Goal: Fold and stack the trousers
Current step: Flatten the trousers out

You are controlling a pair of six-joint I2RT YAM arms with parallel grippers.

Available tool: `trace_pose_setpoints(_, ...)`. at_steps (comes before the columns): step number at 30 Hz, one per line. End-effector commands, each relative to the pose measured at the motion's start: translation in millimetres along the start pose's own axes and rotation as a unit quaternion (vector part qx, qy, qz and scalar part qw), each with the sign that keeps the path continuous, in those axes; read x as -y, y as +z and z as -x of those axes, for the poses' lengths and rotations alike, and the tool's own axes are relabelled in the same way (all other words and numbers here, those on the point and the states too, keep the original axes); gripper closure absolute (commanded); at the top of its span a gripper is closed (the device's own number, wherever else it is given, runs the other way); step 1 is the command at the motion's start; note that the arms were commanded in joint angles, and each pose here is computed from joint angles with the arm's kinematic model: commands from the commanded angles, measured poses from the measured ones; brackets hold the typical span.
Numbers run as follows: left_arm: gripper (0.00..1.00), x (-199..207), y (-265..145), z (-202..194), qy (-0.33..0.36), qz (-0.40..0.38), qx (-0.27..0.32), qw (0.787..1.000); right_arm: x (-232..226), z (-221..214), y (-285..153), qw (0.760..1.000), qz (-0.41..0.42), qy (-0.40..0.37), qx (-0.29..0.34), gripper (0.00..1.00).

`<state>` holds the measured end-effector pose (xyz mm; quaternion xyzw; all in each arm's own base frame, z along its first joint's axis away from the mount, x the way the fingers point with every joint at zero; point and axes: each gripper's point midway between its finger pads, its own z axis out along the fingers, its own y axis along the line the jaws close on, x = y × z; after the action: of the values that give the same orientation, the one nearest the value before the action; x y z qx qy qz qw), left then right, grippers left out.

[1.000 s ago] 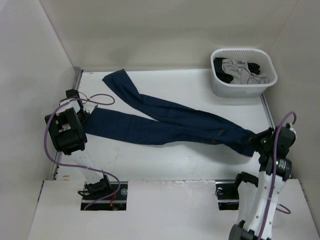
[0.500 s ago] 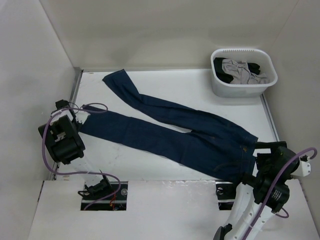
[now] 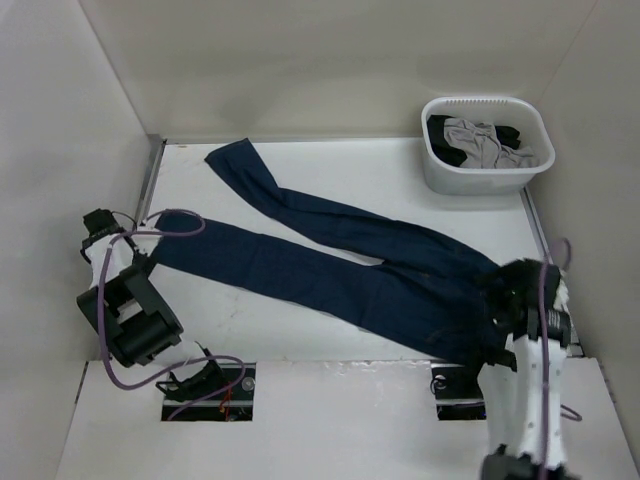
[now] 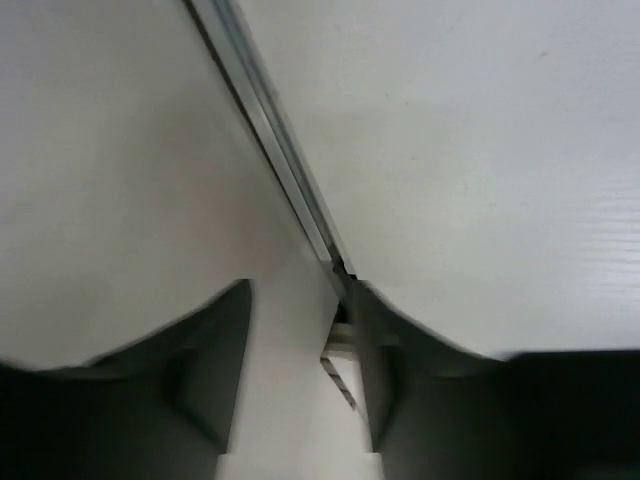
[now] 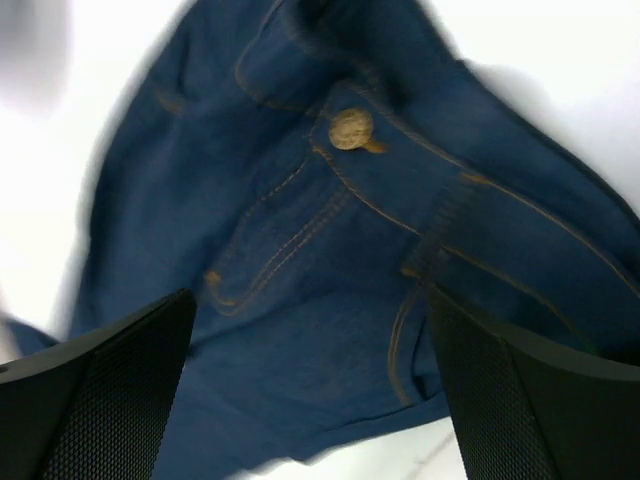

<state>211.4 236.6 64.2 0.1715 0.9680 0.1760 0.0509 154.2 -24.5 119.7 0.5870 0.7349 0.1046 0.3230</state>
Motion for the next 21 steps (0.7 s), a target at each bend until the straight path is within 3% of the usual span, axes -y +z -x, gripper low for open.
trace_pose_setpoints(1,0.43,-15.1,-39.6,52.0,0.017,0.040,0.126,0.991,-68.2,6.7,32.2,0.990,0.075,-0.122,0.017,0.00)
trace_pose_setpoints(3,0.35,-17.4,-42.7,76.5,0.009,0.035,0.156,0.987,-83.9,-6.0,42.9,0.976,0.050,-0.212,0.022,0.00)
trace_pose_setpoints(7,0.39,-22.8,-15.4,109.0,-0.084,-0.014,0.146,0.986,-90.1,-33.5,43.2,0.955,0.037,-0.292,0.027,0.00)
trace_pose_setpoints(13,0.44,-19.7,21.7,133.0,-0.206,-0.079,0.110,0.969,-42.5,-61.3,31.6,0.980,0.027,-0.198,-0.006,0.00)
trace_pose_setpoints(17,0.44,-17.1,35.3,147.6,-0.230,-0.089,0.105,0.963,-8.5,-65.9,30.9,0.987,-0.025,-0.161,-0.006,0.00)
trace_pose_setpoints(21,0.50,-3.3,55.2,147.7,-0.225,-0.104,0.080,0.966,10.3,-88.4,33.3,0.982,-0.067,-0.174,-0.031,0.00)
